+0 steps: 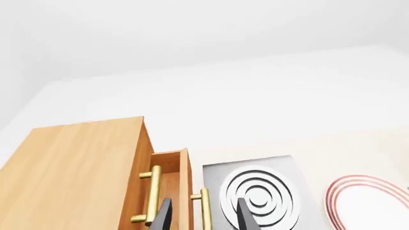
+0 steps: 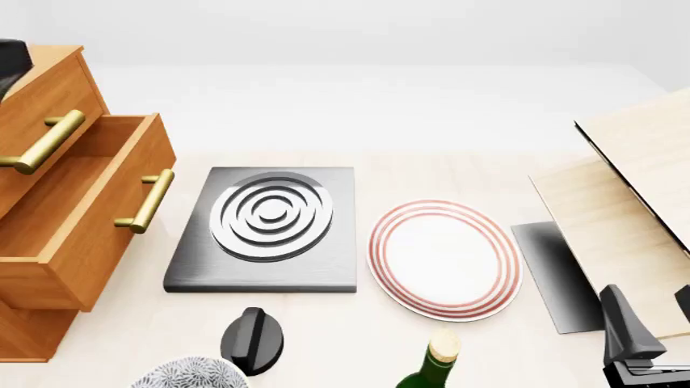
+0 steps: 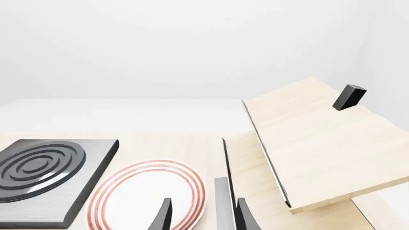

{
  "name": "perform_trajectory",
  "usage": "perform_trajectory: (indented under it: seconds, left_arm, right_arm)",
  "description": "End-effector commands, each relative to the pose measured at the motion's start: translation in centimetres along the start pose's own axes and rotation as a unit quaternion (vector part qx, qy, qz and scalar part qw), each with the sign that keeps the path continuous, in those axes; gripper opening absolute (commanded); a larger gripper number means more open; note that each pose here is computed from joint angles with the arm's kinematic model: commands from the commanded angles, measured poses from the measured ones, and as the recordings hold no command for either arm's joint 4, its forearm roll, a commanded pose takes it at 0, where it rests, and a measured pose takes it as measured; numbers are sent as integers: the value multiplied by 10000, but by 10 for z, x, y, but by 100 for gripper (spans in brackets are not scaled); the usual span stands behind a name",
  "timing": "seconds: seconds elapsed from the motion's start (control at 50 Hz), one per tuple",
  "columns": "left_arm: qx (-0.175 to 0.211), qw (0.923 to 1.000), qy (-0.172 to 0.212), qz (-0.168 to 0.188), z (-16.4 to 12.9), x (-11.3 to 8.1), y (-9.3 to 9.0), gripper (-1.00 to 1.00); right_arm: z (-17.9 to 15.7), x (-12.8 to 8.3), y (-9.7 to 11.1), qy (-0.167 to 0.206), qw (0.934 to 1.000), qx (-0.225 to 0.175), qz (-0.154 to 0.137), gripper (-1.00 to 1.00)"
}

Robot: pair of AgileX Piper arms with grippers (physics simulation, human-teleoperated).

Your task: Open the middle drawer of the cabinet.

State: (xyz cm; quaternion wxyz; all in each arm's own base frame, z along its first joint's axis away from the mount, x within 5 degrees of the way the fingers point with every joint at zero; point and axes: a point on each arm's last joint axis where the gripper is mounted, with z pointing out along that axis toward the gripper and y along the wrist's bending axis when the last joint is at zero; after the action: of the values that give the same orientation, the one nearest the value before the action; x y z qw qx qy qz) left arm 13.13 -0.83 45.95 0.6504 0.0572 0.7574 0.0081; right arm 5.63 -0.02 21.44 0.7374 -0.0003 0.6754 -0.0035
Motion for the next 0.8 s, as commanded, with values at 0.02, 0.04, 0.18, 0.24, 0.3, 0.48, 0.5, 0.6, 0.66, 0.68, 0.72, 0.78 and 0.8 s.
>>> perform_trajectory:
  seconds: [0.02, 0.04, 0.18, 0.24, 0.3, 0.48, 0.5, 0.6, 0.66, 0.68, 0.72, 0.78, 0.8]
  left_arm:
    - [-363, 9986, 282, -246, 4, -2, 11, 100]
    - [-486, 9980, 295, -259, 3, -2, 14, 100]
    - [-679, 9964, 402, -302, 7, 2, 20, 100]
    - [-762, 9951, 505, -377, 12, 6, 23, 100]
    - [-851, 9930, 658, -487, 18, 10, 27, 100]
    - [-780, 9906, 933, -629, 30, 23, 25, 100]
    - [-743, 9905, 959, -643, 32, 23, 24, 100]
    - [-703, 9894, 1054, -709, 36, 27, 23, 100]
    - [-679, 9888, 1103, -735, 39, 30, 22, 100]
    - [-679, 9886, 1119, -743, 39, 31, 22, 100]
    - [-675, 9881, 1152, -764, 41, 32, 22, 100]
    - [-669, 9873, 1200, -802, 45, 35, 22, 100]
    - [-683, 9869, 1221, -806, 46, 36, 23, 100]
  right_arm:
    - [0, 0, 0, 1, 10000, 1, 2, 100]
    - [0, 0, 0, 1, 10000, 1, 3, 100]
    - [0, 0, 0, 1, 10000, 1, 1, 100]
    - [0, 0, 0, 0, 10000, 1, 1, 100]
    - [0, 0, 0, 0, 10000, 1, -1, 100]
    - [0, 0, 0, 1, 10000, 0, 1, 100]
    - [0, 0, 0, 2, 10000, 1, 3, 100]
    - [0, 0, 0, 1, 10000, 1, 1, 100]
    - [0, 0, 0, 0, 10000, 1, 0, 100]
    - [0, 0, 0, -1, 10000, 1, 0, 100]
    - [0, 0, 0, 1, 10000, 1, 1, 100]
    - [0, 0, 0, 1, 10000, 0, 0, 100]
    - [0, 0, 0, 0, 10000, 0, 0, 100]
